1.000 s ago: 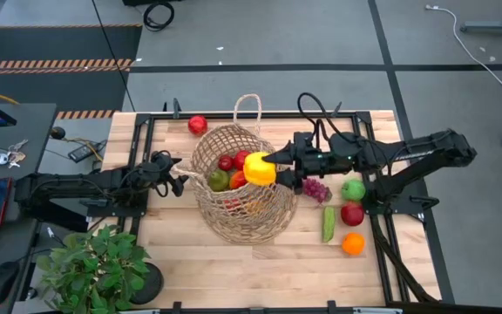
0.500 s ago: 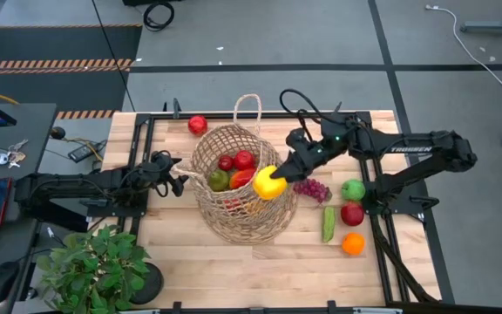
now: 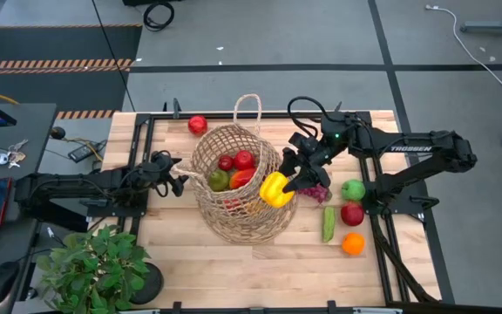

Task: Build produce basket
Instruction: Put the yellow bell pepper into the basket

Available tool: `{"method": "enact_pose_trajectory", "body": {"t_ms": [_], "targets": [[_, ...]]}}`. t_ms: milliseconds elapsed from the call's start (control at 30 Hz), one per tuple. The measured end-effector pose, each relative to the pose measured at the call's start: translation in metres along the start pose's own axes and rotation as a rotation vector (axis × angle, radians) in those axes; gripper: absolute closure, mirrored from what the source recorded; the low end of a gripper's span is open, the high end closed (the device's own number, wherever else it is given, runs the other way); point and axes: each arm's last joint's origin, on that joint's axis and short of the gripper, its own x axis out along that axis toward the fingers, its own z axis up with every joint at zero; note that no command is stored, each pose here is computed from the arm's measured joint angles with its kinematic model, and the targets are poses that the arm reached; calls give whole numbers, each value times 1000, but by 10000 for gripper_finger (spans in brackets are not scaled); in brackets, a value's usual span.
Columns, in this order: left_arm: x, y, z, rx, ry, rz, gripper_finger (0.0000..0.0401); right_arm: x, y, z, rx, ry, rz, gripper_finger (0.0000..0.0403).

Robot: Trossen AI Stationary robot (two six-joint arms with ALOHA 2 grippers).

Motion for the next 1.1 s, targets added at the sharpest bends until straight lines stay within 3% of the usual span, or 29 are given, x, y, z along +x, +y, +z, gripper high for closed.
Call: {"method": "enact_pose_trajectory", "body": {"t_ms": [200,333,433,600,967,1100], "targets": [[0,0,0,0,0,0,44,0,1,2,-21,-14,5,93],[0,0,0,0,0,0,44,0,-1,5,-245,-36,6,93],[0,0,0,0,0,0,44,1,-5,5,-331,-52,-48,93],[0,0,0,0,0,0,44,1,-10,4,-367,-63,-158,93],[0,0,0,0,0,0,44,2,-10,4,-421,-70,-158,93],[0,0,0,0,0,0,44,3,-9,6,-377,-126,-226,93]]}}
